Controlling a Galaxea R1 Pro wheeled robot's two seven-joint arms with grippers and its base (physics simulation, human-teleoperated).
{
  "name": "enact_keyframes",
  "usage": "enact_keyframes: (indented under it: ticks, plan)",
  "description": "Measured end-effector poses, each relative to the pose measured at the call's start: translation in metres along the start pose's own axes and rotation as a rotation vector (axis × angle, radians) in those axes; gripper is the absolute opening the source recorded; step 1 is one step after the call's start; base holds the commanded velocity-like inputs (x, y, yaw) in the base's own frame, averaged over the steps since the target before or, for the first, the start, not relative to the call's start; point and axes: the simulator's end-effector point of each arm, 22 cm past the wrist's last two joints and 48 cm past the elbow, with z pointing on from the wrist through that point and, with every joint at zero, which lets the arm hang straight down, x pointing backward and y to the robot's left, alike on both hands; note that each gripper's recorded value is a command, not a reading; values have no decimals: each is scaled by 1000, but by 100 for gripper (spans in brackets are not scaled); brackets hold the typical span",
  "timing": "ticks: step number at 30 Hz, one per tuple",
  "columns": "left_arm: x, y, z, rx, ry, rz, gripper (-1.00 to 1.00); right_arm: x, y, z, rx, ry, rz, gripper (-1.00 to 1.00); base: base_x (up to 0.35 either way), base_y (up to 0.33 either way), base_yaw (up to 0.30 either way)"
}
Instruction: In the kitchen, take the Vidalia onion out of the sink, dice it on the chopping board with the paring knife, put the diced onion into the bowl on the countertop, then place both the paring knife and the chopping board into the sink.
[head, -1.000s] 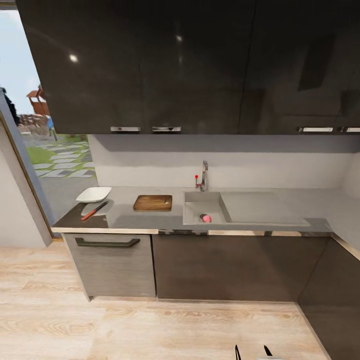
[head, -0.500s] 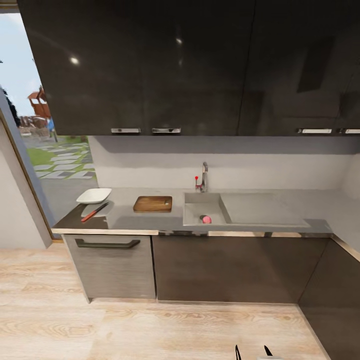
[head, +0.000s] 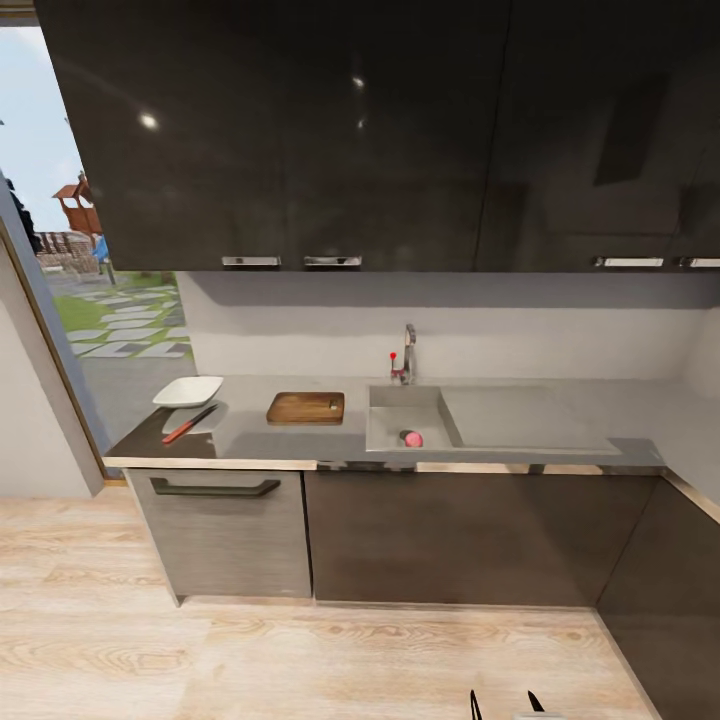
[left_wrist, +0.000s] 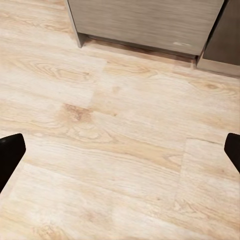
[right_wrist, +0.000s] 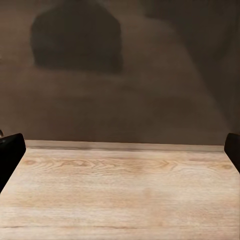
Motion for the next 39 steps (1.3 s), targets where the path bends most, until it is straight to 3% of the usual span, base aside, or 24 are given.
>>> enact_keyframes:
  ticks: [39]
  plan:
    - [-3, -1, 0, 2, -9, -2, 100, -4, 1, 1, -4, -8, 0, 100, 0, 0, -42]
